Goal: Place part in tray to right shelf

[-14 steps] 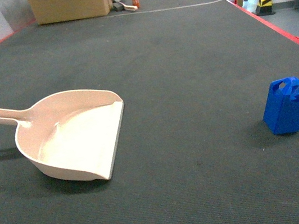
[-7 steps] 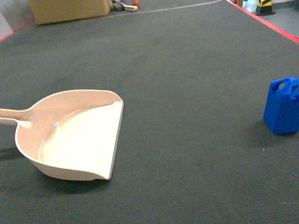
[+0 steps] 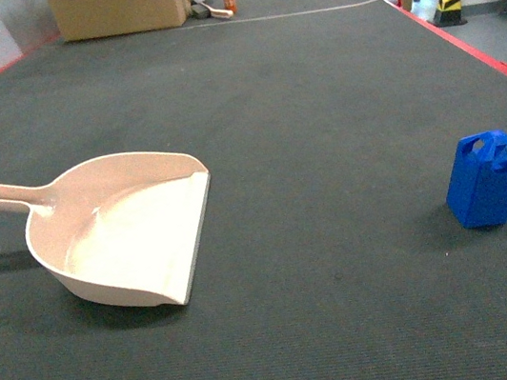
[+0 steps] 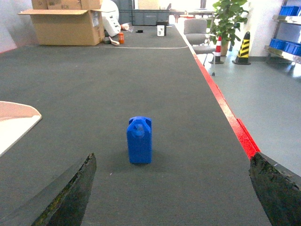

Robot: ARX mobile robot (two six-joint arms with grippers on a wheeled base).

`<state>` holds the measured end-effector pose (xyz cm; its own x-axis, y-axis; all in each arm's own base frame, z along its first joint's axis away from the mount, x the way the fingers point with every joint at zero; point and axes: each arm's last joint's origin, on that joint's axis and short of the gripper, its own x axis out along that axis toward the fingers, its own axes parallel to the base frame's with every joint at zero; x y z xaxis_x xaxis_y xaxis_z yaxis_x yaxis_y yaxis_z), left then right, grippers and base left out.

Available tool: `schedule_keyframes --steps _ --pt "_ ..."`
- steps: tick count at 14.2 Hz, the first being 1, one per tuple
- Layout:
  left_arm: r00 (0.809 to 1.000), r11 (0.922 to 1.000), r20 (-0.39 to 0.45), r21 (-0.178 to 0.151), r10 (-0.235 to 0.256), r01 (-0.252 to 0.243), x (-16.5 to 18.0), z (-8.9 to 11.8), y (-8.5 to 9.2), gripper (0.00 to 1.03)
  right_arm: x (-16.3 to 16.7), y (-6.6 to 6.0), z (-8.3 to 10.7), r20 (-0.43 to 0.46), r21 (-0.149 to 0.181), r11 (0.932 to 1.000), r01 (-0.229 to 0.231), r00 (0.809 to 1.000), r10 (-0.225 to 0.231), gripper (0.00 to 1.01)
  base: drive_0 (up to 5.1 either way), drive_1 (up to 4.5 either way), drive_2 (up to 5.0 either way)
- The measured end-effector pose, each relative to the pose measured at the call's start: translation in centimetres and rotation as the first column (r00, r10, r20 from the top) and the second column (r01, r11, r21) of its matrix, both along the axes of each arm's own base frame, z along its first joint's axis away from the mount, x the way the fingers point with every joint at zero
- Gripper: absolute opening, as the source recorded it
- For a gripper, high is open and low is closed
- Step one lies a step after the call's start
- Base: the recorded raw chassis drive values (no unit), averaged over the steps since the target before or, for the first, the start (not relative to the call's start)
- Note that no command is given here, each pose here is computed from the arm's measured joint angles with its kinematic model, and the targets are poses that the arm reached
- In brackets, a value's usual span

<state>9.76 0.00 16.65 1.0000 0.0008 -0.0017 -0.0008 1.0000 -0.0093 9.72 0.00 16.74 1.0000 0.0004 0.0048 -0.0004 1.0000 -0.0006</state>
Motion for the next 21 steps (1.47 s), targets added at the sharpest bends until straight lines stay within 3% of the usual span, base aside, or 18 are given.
schedule_keyframes --steps 21 --pt "1.000 1.0000 0.000 0.000 0.000 0.000 0.00 0.00 0.00 0.98 0.00 0.00 0.00 0.000 0.000 1.0000 0.000 1.000 0.000 0.98 0.0 0.00 0.0"
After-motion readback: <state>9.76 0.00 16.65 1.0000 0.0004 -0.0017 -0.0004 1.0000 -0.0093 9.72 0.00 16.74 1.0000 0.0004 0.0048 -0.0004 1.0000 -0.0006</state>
